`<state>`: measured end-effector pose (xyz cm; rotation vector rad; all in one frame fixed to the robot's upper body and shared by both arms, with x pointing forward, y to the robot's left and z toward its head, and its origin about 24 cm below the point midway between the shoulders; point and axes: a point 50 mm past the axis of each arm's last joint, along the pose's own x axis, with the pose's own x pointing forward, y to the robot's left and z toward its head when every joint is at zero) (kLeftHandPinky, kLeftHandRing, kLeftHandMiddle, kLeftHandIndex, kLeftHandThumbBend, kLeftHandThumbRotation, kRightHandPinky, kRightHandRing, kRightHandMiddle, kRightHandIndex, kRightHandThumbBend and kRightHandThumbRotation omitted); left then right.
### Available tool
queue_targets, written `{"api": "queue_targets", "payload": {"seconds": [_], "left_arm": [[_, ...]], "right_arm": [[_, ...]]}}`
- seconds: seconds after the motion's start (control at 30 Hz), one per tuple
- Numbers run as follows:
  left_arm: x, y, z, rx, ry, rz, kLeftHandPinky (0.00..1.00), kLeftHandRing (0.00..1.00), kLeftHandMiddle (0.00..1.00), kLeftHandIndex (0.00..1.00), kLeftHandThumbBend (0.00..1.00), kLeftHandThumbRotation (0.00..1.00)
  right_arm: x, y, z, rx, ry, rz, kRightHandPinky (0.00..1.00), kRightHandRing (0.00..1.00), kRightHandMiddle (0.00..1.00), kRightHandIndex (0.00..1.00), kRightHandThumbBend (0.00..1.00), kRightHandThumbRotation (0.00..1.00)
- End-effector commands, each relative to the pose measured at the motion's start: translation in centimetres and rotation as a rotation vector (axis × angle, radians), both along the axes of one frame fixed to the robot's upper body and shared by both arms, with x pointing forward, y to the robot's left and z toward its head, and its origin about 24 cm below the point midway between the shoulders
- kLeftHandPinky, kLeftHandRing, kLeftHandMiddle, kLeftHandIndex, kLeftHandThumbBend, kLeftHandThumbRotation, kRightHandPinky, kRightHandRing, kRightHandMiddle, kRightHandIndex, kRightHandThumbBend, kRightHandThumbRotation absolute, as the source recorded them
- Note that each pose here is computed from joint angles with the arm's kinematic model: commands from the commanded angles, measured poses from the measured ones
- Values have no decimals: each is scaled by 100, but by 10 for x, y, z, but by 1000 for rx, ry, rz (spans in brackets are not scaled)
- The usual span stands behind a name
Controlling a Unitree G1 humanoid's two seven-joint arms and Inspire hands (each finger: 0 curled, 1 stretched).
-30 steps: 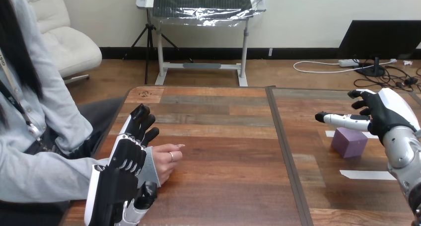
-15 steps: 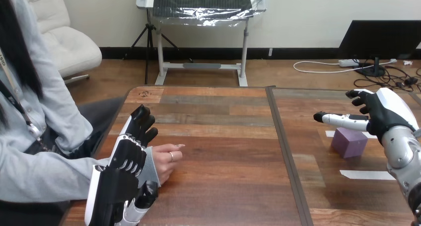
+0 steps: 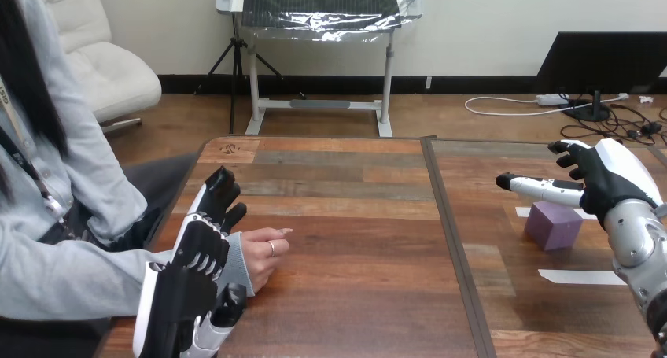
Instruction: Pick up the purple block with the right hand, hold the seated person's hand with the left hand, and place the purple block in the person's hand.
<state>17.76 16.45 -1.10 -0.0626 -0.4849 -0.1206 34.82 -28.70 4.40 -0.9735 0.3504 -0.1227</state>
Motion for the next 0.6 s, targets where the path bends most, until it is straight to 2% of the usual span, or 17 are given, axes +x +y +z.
{"api": "queue_targets", "payload": {"seconds": [0.0, 0.13, 0.57], "left_arm": [[10, -2, 9, 7, -48, -8, 91, 95, 95, 92, 100, 75], [9, -2, 9, 6, -46, -6, 92, 95, 95, 92, 100, 76], [9, -2, 9, 1, -46, -14, 92, 96, 96, 93, 100, 76]], "right_arm": [[17, 5, 31, -12, -101, 33, 74, 85, 87, 88, 100, 62], [18, 5, 32, -12, -106, 35, 72, 84, 85, 88, 100, 64], [20, 5, 35, -36, -108, 37, 73, 85, 87, 88, 100, 65]]}}
